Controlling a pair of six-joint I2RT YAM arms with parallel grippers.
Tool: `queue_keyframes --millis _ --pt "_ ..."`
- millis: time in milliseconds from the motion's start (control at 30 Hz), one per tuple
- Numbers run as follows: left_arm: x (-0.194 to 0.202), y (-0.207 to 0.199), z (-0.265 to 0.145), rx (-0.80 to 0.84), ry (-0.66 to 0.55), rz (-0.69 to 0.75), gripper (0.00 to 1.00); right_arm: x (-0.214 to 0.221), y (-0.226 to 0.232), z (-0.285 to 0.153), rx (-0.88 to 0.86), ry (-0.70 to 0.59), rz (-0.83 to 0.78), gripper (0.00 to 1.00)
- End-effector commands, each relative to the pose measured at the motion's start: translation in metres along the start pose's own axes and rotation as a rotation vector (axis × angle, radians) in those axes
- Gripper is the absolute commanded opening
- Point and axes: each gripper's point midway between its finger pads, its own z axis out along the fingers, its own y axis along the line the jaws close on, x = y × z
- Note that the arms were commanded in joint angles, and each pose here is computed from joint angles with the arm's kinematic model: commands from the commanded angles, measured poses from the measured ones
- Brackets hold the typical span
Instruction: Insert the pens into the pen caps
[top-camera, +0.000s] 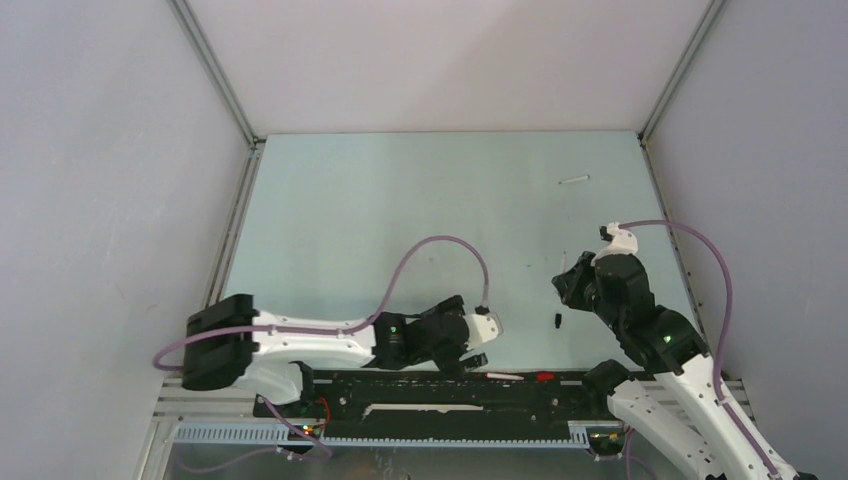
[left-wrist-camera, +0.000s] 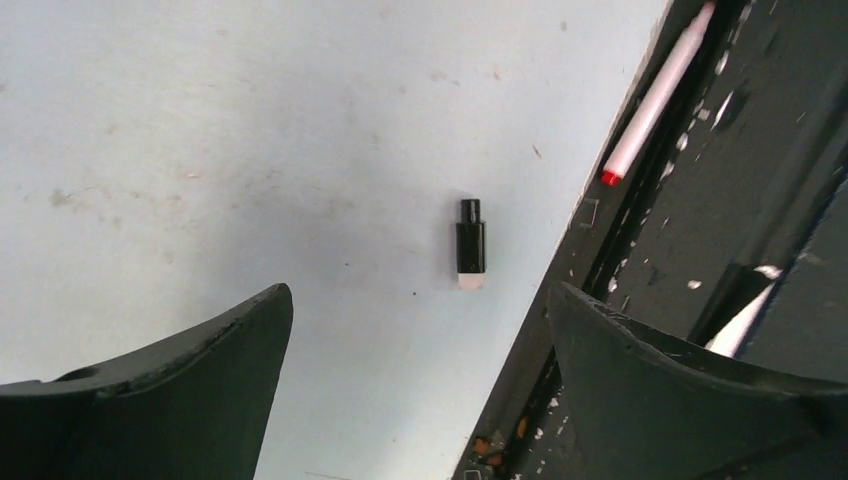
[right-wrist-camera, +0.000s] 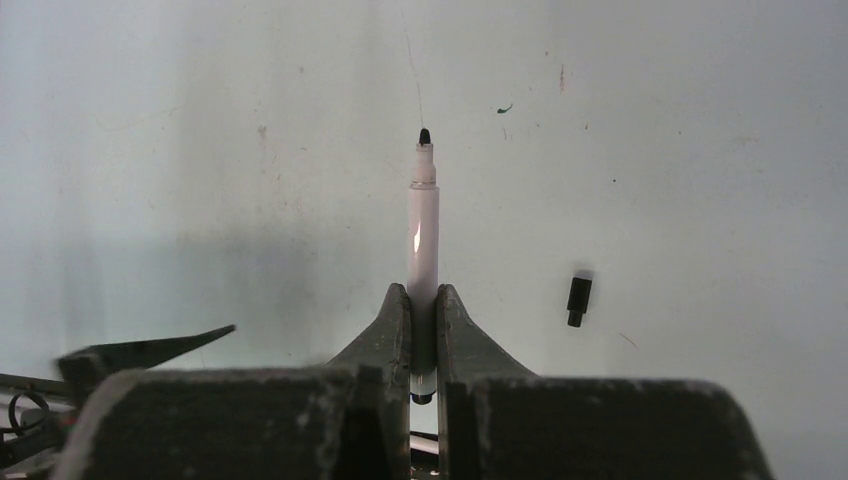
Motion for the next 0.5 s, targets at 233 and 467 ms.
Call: queue_keyframes --millis 233,467 --pt "-0.013 0.038 -0.020 -0.211 -0.351 -0.948 1.00 -0.007 -0.004 0.000 0.034 -0.040 0.051 0.00" --pt "-0.019 0.003 -0.024 -0.235 -0.189 -1.023 0.88 -0.011 -0.021 -0.009 0.106 -0.083 0.073 0.00"
